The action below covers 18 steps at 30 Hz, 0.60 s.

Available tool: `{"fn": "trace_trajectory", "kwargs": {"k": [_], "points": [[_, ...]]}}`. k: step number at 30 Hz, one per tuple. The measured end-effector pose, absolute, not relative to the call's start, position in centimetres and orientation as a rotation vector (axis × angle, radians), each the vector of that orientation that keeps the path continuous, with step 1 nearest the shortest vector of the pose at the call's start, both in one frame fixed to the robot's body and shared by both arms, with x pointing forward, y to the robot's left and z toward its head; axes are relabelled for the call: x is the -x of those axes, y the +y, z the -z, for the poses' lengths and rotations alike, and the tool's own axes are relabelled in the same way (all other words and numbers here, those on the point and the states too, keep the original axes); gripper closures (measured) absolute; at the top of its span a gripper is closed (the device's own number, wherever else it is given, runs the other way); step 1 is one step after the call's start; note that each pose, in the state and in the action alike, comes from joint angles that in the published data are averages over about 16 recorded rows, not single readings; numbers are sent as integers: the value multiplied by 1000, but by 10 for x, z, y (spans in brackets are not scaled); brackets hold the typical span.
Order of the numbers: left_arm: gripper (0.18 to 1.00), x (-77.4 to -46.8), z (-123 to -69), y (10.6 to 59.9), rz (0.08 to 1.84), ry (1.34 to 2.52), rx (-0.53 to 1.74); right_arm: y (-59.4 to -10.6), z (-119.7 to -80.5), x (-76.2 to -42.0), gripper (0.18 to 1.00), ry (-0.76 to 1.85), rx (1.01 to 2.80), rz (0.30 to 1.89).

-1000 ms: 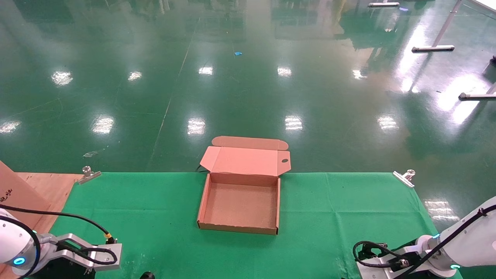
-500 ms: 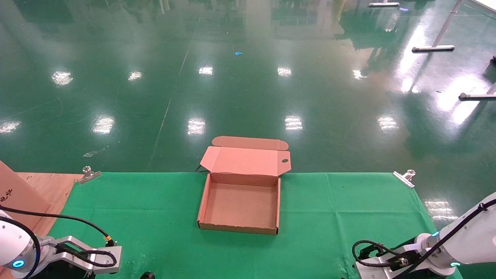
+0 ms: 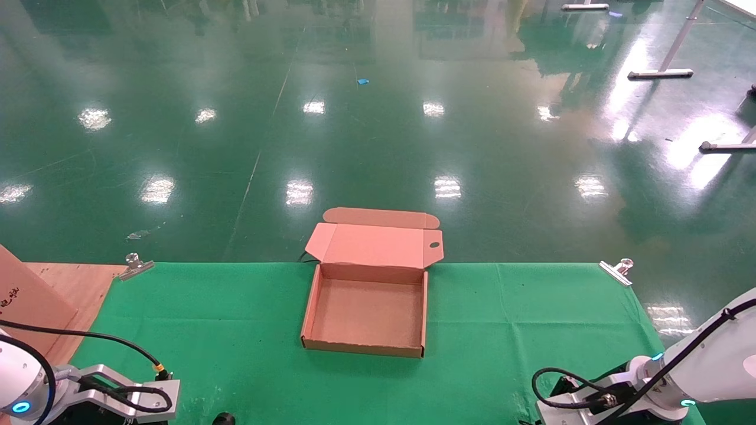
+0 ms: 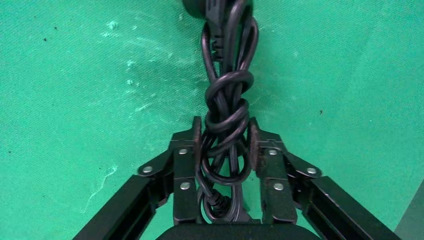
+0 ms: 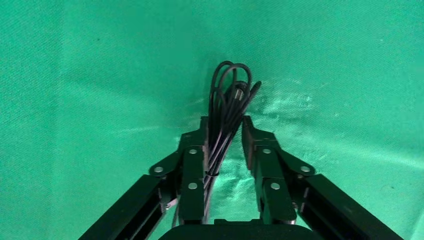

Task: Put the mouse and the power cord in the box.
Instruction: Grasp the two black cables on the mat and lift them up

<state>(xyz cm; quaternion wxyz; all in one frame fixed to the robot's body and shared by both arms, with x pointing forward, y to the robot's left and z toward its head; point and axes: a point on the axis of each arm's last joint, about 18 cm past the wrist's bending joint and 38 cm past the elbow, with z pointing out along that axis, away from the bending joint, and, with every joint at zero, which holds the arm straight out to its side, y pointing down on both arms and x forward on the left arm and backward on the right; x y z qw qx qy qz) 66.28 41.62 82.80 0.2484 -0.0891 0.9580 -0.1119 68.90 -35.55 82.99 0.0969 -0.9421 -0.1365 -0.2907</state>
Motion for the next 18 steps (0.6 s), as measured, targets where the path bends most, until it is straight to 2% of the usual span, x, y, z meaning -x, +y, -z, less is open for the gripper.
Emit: {"fn": "trace_trajectory", "kwargs": {"k": [7,13,18], "points": [[817,-662,-834,414,328,2606,228,-356,-832,-688,872,-407,2786,855],[874,-667,-862,401,358,2581,157,-355,-850,-686,936,-411,2732,877],[890,-671,-904,380,366,2544,49,-350,-887,-683,963,-439,2641,933]]}}
